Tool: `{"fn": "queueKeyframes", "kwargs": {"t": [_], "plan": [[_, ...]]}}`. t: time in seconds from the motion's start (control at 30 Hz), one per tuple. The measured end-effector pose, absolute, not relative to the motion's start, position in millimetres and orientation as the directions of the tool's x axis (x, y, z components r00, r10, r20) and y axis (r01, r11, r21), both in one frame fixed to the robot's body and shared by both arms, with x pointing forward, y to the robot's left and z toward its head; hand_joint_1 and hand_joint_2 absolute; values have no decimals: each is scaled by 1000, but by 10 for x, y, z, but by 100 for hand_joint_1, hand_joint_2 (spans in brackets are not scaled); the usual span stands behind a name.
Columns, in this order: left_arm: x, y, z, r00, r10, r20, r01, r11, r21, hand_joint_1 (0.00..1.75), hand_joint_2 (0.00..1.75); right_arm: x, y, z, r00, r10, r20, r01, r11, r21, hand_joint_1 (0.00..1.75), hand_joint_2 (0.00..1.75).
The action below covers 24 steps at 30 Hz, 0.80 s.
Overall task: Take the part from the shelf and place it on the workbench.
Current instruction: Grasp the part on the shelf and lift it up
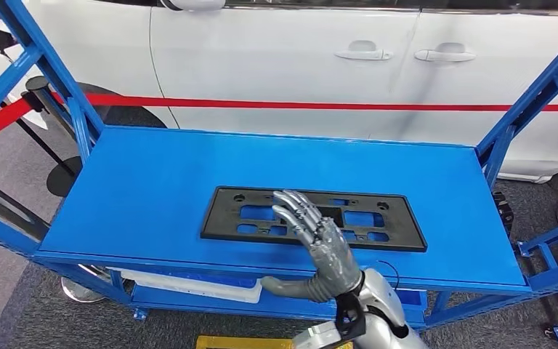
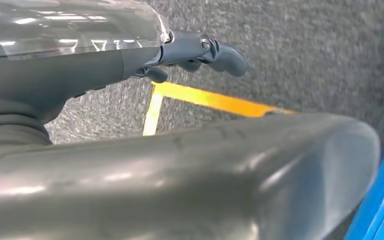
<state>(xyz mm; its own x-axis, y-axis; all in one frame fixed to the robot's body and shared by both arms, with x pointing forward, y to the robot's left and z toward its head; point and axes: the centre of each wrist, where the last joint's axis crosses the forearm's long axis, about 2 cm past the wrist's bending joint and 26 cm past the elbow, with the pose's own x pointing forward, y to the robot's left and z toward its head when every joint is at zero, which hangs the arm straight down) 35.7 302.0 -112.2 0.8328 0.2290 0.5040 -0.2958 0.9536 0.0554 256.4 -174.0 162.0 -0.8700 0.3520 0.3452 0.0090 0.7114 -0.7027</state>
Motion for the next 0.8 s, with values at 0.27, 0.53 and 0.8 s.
{"fn": "queueKeyframes", "kwargs": {"t": [0.27,0.53,0.8], "plan": [[357,3002,-1122,831,219,511,-281,958,46,0,0,2683,-1374,1551,-858,496,131,167,511,-844,0,175],[383,3002,-1120,829,210,518,-269,962,40,0,0,2787,-1181,1436,-836,549,-15,254,362,-897,0,175],[388,2998,-1119,830,203,519,-258,965,37,0,0,2881,-1043,1351,-805,588,-72,275,264,-925,0,175]]}}
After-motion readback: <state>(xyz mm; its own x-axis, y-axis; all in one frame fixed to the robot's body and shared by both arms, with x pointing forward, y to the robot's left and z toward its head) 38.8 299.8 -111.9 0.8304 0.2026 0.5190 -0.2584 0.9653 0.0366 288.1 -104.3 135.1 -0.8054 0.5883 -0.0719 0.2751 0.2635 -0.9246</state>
